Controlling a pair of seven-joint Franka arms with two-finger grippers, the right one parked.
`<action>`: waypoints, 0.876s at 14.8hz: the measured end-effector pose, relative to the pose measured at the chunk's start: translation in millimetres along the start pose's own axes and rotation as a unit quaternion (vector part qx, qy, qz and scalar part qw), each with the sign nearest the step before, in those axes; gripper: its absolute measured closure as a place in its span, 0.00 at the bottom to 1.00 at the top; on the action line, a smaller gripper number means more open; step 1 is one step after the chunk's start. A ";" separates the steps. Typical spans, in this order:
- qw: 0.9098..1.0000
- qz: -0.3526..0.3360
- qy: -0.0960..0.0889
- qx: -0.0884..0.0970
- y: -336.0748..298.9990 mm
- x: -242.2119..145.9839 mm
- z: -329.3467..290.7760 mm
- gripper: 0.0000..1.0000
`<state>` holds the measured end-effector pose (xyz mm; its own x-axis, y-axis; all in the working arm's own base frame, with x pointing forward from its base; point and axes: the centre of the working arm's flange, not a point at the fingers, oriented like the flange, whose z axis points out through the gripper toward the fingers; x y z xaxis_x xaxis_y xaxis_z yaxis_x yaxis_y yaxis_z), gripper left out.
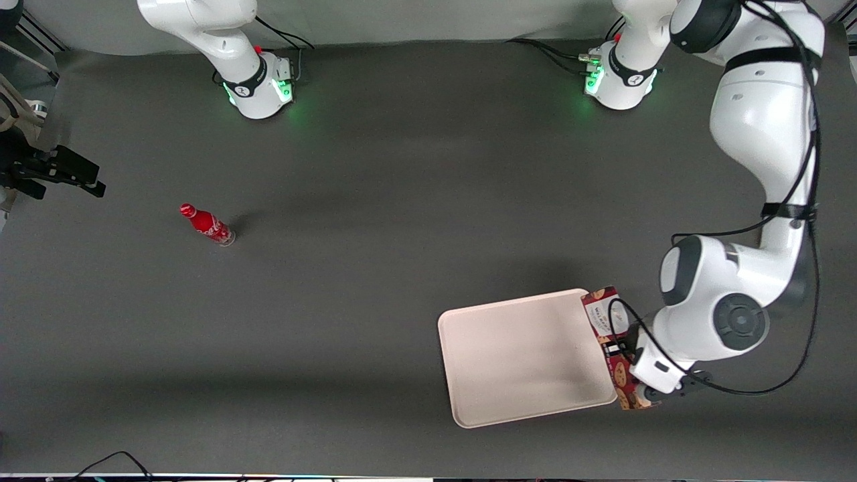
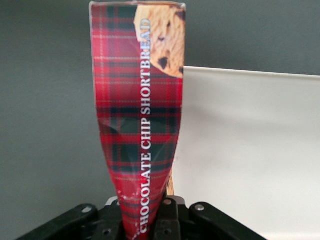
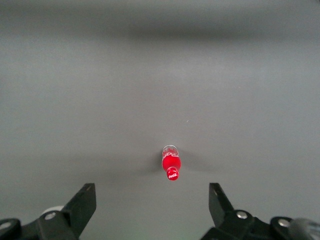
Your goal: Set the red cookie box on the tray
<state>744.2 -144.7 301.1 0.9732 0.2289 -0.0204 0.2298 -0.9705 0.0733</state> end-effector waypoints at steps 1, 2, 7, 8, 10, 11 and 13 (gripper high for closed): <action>1.000 0.002 0.002 0.003 2.7 -0.5 13.4 0.83; 1.000 0.007 0.007 0.006 4.4 -0.7 23.9 0.83; 0.999 0.029 0.014 0.022 6.2 -9.9 63.6 0.74; 0.999 0.029 0.014 0.023 6.1 -10.0 64.0 0.64; 0.999 0.028 0.014 0.026 4.9 -9.1 58.9 0.42; 0.999 0.027 0.007 0.032 2.8 -9.4 53.0 0.33; 0.998 0.021 -0.017 0.055 -4.4 -11.2 25.4 0.14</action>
<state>732.2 -144.9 275.7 0.9807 0.1877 -0.0537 0.1861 -0.9819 -0.0347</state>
